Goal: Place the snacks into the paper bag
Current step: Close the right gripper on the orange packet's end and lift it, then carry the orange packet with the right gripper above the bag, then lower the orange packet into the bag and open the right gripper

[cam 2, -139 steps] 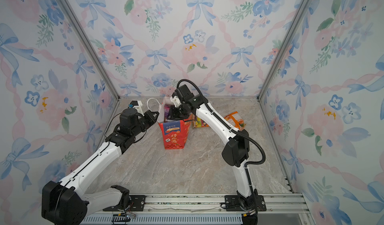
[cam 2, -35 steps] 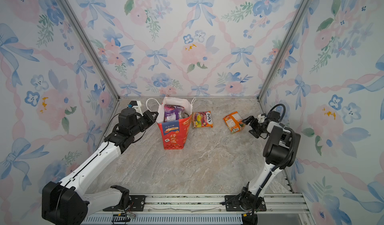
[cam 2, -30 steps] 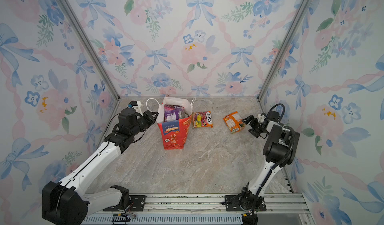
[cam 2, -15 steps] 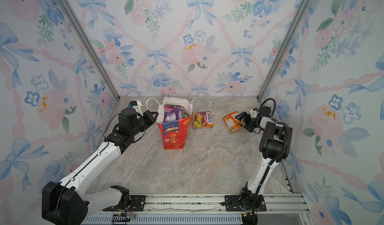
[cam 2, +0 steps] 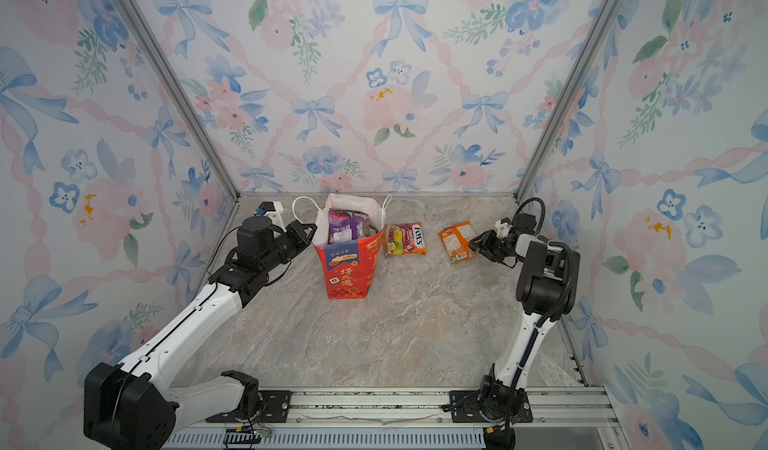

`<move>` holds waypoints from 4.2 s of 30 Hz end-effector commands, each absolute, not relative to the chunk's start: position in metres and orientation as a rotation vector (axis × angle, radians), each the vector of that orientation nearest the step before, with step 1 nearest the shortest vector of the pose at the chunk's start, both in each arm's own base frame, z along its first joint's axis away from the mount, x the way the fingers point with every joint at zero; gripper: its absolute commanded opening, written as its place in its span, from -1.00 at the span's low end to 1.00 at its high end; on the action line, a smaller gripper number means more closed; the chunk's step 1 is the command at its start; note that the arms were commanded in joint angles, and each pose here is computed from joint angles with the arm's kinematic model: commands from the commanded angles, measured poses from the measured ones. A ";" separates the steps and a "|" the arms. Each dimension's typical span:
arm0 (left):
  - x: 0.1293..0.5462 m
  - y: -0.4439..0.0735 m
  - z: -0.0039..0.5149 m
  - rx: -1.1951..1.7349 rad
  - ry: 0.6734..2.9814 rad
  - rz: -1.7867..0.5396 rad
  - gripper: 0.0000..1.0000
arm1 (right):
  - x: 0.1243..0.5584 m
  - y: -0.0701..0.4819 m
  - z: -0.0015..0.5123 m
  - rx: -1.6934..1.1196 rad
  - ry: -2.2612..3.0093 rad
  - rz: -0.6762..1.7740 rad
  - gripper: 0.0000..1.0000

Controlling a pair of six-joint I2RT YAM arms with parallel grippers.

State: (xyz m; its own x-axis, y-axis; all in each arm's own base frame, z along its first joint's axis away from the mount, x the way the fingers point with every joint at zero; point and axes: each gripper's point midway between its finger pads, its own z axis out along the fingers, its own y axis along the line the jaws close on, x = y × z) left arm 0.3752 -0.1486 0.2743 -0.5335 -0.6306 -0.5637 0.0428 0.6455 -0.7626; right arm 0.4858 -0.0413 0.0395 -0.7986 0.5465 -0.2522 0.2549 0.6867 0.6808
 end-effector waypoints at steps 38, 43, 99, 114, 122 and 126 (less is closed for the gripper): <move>0.380 -0.147 0.293 -0.433 1.895 -0.952 -1.00 | 0.405 0.105 0.456 0.063 1.891 1.151 -1.00; 0.380 -0.148 0.294 -0.424 1.892 -0.959 -1.00 | 0.370 0.153 0.515 -0.085 1.806 1.164 -1.00; 0.383 -0.152 0.293 -0.412 1.889 -0.979 -1.00 | 0.377 0.335 0.407 -0.400 2.144 0.732 -1.00; 0.381 -0.151 0.293 -0.414 1.886 -0.979 -1.00 | 0.368 0.339 0.398 -0.416 2.171 0.715 -1.00; 0.381 -0.151 0.292 -0.414 1.887 -0.980 -1.00 | 0.376 0.336 0.395 -0.408 2.172 0.666 -1.00; 0.380 -0.151 0.293 -0.414 1.886 -0.979 -1.00 | 0.380 0.337 0.401 -0.406 2.159 0.668 -1.00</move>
State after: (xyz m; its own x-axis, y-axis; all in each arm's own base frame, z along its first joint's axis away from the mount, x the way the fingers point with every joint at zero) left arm 0.3779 -0.1544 0.2775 -0.5420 -0.6238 -0.5631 0.0761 0.6309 -0.7722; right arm 0.3784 0.3369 0.3827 -0.6534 -0.0683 -0.7540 -0.4757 0.8118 0.3387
